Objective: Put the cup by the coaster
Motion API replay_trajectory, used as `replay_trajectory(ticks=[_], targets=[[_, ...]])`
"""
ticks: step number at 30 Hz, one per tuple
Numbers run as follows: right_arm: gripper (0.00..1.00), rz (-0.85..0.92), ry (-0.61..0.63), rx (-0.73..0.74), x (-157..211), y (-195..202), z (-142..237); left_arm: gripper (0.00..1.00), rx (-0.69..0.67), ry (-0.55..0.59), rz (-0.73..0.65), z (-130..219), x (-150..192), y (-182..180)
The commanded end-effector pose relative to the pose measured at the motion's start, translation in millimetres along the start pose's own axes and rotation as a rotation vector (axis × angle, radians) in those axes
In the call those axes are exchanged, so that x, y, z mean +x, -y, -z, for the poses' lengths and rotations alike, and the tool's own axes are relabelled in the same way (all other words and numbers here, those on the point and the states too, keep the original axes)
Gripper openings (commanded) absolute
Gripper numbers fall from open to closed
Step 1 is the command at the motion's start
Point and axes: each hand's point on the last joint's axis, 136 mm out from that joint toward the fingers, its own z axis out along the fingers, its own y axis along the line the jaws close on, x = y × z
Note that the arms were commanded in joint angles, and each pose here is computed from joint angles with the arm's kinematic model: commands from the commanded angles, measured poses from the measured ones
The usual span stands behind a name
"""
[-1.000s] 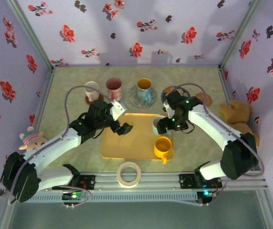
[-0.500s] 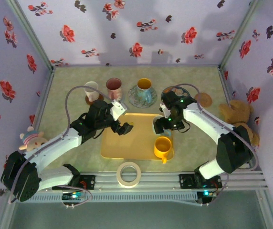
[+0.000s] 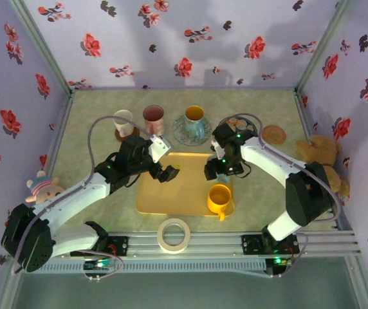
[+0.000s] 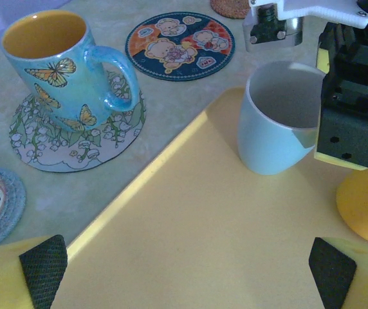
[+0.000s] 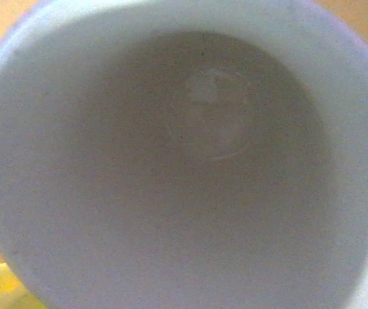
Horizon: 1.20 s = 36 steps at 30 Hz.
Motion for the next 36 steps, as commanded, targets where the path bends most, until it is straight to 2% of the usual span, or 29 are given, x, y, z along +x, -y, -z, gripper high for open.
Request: replay_trajectory(ticks=[1, 6, 21, 36], targets=[[0.82, 0.012, 0.042, 0.024, -16.8, -1.1, 2.5, 1.0, -0.014, 0.017, -0.005, -0.6, -2.6, -2.6], [0.82, 0.019, 0.054, 0.029, -23.9, -2.2, 3.5, 1.0, -0.019, 0.019, -0.005, -0.1, -2.9, -3.9], [0.76, 0.01, 0.044, 0.12, -2.7, 13.5, 5.2, 1.0, -0.017, 0.015, -0.004, -0.3, 0.2, -3.2], [0.55, -0.001, 0.063, 0.137, -1.2, 18.6, 1.7, 1.0, -0.02, 0.014, -0.002, -0.1, 3.3, -2.9]])
